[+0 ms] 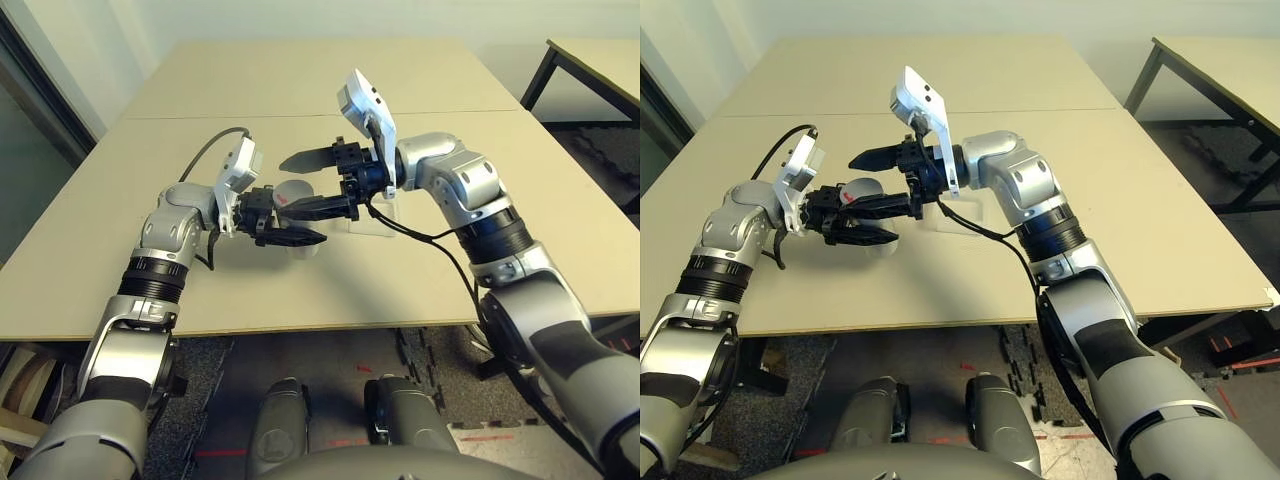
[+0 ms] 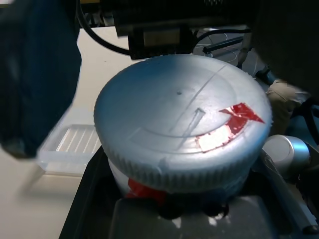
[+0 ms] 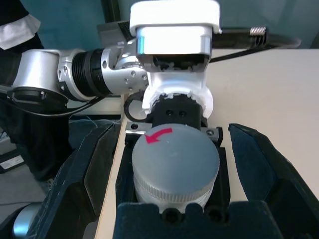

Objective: Pour the medicine from the bottle into the box.

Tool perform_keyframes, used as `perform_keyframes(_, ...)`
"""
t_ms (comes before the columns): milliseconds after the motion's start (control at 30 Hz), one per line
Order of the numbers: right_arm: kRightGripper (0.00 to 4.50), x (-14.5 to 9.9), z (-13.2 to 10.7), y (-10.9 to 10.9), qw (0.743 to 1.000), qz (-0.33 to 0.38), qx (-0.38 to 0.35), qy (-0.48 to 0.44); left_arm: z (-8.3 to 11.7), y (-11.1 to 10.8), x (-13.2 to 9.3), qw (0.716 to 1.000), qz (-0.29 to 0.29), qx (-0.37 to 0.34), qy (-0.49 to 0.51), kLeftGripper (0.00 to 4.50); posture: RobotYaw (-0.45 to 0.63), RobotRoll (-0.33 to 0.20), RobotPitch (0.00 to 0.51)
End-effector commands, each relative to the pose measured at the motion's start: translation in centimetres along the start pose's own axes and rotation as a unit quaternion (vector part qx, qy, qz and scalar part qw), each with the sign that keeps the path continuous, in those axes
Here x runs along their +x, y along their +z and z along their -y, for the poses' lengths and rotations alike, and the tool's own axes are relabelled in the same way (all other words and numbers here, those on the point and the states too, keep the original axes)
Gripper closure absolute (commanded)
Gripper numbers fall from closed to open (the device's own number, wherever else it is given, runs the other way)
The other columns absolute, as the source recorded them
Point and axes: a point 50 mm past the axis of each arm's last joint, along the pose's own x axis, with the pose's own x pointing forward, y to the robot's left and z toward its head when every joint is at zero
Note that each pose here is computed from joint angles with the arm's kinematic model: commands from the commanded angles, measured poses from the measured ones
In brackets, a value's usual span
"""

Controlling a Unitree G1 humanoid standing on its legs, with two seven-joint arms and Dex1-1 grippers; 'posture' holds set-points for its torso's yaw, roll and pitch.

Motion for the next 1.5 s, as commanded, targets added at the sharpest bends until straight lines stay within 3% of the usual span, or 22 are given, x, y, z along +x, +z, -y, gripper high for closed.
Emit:
perform_keyframes(33,0.00,0.1,0.0,-0.1,1.000,-0.008,-0.007,0.001,-0.1,0.2,0.2,1.000,-0.010,0.006,-0.008,1.65,0.01,0.000,0.022)
perform_keyframes(400,0.00,0.2,0.1,-0.3,1.000,-0.006,-0.002,0.001,-0.1,0.3,0.2,1.000,-0.009,0.007,-0.007,1.65,0.01,0.000,0.019)
perform_keyframes(600,1.90,0.2,0.1,-0.5,1.000,-0.006,0.000,0.001,-0.1,0.4,0.2,1.000,-0.008,0.008,-0.007,1.65,0.01,0.000,0.016)
perform_keyframes(900,1.91,0.2,0.1,-0.7,1.000,-0.008,0.000,0.001,-0.1,0.4,0.1,1.000,-0.009,0.009,-0.006,1.65,0.01,0.000,0.014)
perform_keyframes(1500,1.91,-1.0,1.3,1.2,0.997,0.060,0.040,-0.040,0.1,-0.2,0.0,1.000,-0.015,0.002,-0.003,1.65,0.01,0.000,0.018)
